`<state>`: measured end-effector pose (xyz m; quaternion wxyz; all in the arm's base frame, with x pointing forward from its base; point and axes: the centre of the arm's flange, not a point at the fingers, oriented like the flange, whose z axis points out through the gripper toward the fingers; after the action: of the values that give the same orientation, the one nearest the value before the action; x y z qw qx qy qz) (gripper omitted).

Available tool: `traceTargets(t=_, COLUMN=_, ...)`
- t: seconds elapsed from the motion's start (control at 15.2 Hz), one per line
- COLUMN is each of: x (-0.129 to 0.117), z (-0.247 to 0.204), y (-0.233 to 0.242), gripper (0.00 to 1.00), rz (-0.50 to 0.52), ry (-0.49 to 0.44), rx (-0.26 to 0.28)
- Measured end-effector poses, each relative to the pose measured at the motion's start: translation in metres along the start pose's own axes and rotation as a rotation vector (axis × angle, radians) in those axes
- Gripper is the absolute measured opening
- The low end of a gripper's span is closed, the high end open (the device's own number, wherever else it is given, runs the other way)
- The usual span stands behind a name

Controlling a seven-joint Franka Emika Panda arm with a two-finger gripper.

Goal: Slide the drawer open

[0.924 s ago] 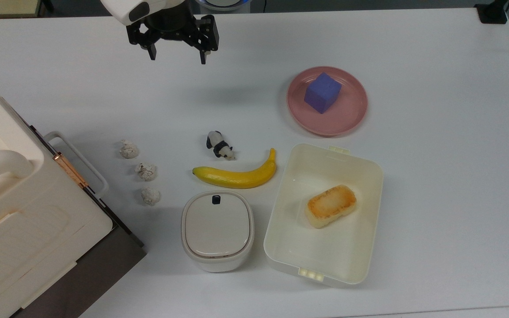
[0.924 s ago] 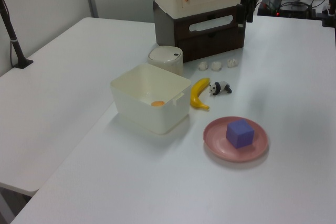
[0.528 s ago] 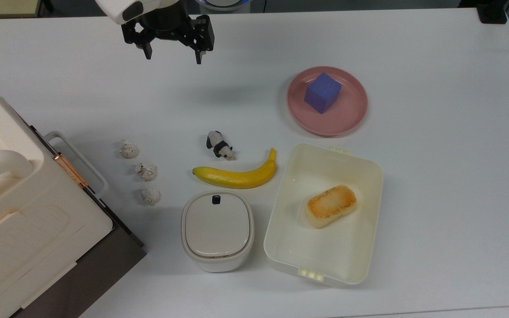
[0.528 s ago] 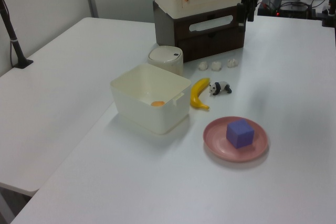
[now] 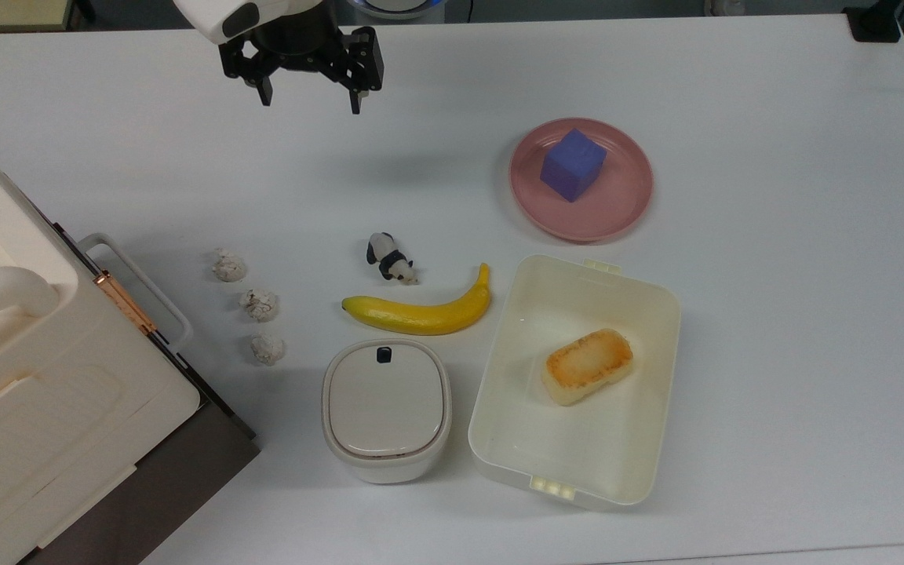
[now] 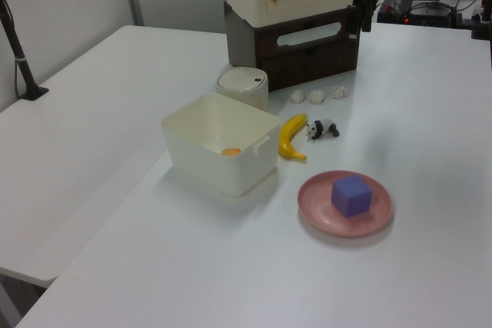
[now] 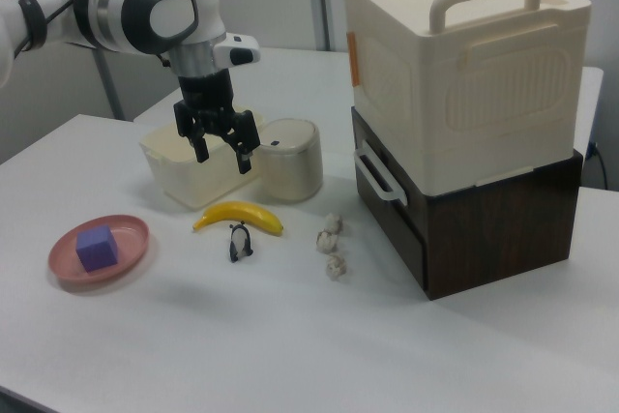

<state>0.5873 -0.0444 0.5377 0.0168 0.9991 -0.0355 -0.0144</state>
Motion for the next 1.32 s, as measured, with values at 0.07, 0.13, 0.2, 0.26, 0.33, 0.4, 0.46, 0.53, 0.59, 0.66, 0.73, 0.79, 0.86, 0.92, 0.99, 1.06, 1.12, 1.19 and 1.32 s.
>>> traceTargets(t=0.07, x=0.0000, z=0.0000, y=0.0001, gripper=1.00, rz=0.000, ry=0.000, rx=0.000)
traceTargets(t=0.13, x=0.0000, z=0.0000, y=0.0003, gripper=1.00, rz=0.001, ry=0.000, rx=0.000)
traceTargets(t=0.2, x=0.0000, z=0.0000, y=0.0006, gripper=1.00, rz=0.001, ry=0.000, rx=0.000)
traceTargets(t=0.26, x=0.0000, z=0.0000, y=0.0007, gripper=1.00, rz=0.001, ry=0.000, rx=0.000)
traceTargets(t=0.33, x=0.0000, z=0.0000, y=0.0006, gripper=1.00, rz=0.001, ry=0.000, rx=0.000)
traceTargets(t=0.4, x=0.0000, z=0.0000, y=0.0004, gripper=1.00, rz=0.001, ry=0.000, rx=0.000)
traceTargets(t=0.46, x=0.0000, z=0.0000, y=0.0003, gripper=1.00, rz=0.001, ry=0.000, rx=0.000)
traceTargets(t=0.53, x=0.0000, z=0.0000, y=0.0000, gripper=1.00, rz=0.000, ry=0.000, rx=0.000)
traceTargets(t=0.59, x=0.0000, z=0.0000, y=-0.0003, gripper=1.00, rz=0.000, ry=0.000, rx=0.000)
traceTargets(t=0.66, x=0.0000, z=0.0001, y=-0.0007, gripper=1.00, rz=-0.001, ry=0.000, rx=0.000)
traceTargets(t=0.73, x=0.0001, z=0.0002, y=-0.0012, gripper=1.00, rz=-0.002, ry=0.000, rx=0.000)
traceTargets(t=0.79, x=0.0002, z=0.0005, y=-0.0019, gripper=1.00, rz=-0.003, ry=-0.001, rx=0.000)
traceTargets(t=0.86, x=0.0003, z=0.0009, y=-0.0024, gripper=1.00, rz=-0.004, ry=-0.002, rx=0.000)
traceTargets(t=0.92, x=0.0004, z=0.0011, y=-0.0027, gripper=1.00, rz=-0.005, ry=-0.002, rx=0.000)
traceTargets(t=0.99, x=0.0004, z=0.0013, y=-0.0028, gripper=1.00, rz=-0.005, ry=-0.002, rx=0.000)
traceTargets(t=1.06, x=0.0005, z=0.0014, y=-0.0028, gripper=1.00, rz=-0.005, ry=-0.002, rx=0.000)
traceTargets(t=1.12, x=0.0005, z=0.0016, y=-0.0028, gripper=1.00, rz=-0.005, ry=-0.003, rx=0.000)
traceTargets(t=1.19, x=0.0007, z=0.0020, y=-0.0028, gripper=1.00, rz=-0.005, ry=-0.004, rx=-0.001)
traceTargets(t=1.32, x=0.0012, z=0.0033, y=-0.0018, gripper=1.00, rz=-0.007, ry=-0.006, rx=-0.014)
